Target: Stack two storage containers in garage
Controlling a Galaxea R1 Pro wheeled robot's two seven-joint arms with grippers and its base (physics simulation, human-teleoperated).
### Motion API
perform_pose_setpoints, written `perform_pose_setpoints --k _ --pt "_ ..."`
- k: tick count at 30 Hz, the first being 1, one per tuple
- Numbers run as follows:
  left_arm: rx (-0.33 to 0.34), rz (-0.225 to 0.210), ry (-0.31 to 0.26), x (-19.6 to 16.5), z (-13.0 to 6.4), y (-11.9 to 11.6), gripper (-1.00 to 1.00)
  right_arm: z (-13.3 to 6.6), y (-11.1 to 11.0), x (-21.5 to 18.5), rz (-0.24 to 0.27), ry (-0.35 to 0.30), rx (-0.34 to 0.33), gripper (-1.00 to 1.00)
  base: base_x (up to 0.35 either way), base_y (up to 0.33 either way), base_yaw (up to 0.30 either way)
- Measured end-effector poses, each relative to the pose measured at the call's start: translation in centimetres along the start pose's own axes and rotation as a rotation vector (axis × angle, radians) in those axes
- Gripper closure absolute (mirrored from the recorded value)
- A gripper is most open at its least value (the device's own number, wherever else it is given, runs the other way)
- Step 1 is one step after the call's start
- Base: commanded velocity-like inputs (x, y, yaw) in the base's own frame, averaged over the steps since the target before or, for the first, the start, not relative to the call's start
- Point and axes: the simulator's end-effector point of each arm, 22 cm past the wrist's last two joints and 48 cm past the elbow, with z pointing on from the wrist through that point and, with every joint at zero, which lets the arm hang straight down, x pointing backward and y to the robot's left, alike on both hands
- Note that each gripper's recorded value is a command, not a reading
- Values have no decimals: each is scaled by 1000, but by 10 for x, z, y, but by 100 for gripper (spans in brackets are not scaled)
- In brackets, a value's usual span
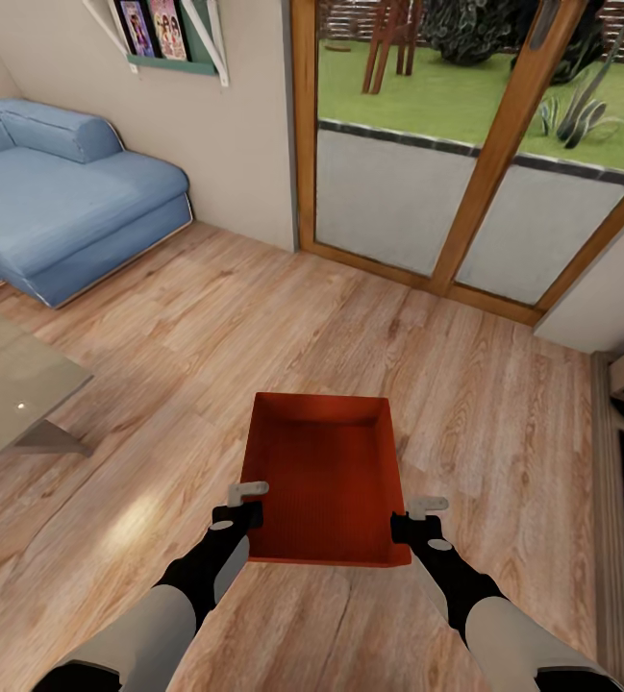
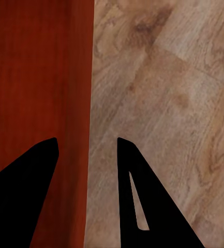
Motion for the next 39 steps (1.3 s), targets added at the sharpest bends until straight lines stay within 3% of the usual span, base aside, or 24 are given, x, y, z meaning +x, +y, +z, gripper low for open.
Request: perform_pose_setpoints --k 39 --pt "0 -1 3 -28 -55 2 100 -54 -3 -30 0 2 0 100 0 0 0"
